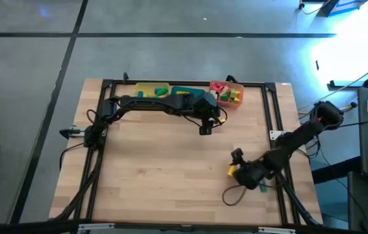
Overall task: Sort blocks by size
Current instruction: Put the yellow cylindrical block into the yellow bin
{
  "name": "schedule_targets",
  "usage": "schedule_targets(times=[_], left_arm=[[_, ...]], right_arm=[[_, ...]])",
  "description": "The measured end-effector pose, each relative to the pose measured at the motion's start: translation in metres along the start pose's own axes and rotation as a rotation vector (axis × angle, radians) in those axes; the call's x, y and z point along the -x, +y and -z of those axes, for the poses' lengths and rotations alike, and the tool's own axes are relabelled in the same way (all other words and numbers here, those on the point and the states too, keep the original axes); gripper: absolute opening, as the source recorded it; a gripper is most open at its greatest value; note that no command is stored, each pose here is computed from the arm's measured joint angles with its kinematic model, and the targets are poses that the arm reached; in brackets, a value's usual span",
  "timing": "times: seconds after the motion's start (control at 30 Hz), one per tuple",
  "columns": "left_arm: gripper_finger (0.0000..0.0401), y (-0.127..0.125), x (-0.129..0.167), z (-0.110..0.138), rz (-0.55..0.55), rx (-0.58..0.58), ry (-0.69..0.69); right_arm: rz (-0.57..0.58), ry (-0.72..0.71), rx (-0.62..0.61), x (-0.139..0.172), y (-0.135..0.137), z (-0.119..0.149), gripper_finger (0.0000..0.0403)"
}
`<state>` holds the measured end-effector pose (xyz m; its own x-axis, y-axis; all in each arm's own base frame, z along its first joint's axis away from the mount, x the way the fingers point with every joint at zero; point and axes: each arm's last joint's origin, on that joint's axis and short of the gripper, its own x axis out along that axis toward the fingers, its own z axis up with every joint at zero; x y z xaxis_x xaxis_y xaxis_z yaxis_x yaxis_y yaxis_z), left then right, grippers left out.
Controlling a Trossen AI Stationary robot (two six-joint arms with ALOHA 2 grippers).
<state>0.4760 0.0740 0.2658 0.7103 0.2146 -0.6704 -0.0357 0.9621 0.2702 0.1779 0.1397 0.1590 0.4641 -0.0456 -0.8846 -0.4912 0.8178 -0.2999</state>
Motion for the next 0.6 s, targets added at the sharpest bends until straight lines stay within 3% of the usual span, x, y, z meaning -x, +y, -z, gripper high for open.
schedule_targets(times=[0.1,0.27,0.5,0.6], left_arm=[[0.0198,0.0,0.009,0.0,0.009,0.031,0.028],[0.0198,0.001,0.032,0.003,0.028,0.1,0.113],[0.0198,0.009,0.09,0.01,0.012,0.186,0.138],[0.0198,0.005,0.11,0.022,0.002,0.205,0.119]], right_arm=[[-0.077,0.02,0.038,-0.012,-0.011,-0.002,0.0246],[-0.222,0.05,-0.036,-0.034,-0.027,-0.002,0.0235],[-0.231,0.032,-0.123,-0.041,-0.046,-0.002,0.0142],[-0.211,-0.007,-0.159,-0.043,-0.054,-0.004,0.0135]])
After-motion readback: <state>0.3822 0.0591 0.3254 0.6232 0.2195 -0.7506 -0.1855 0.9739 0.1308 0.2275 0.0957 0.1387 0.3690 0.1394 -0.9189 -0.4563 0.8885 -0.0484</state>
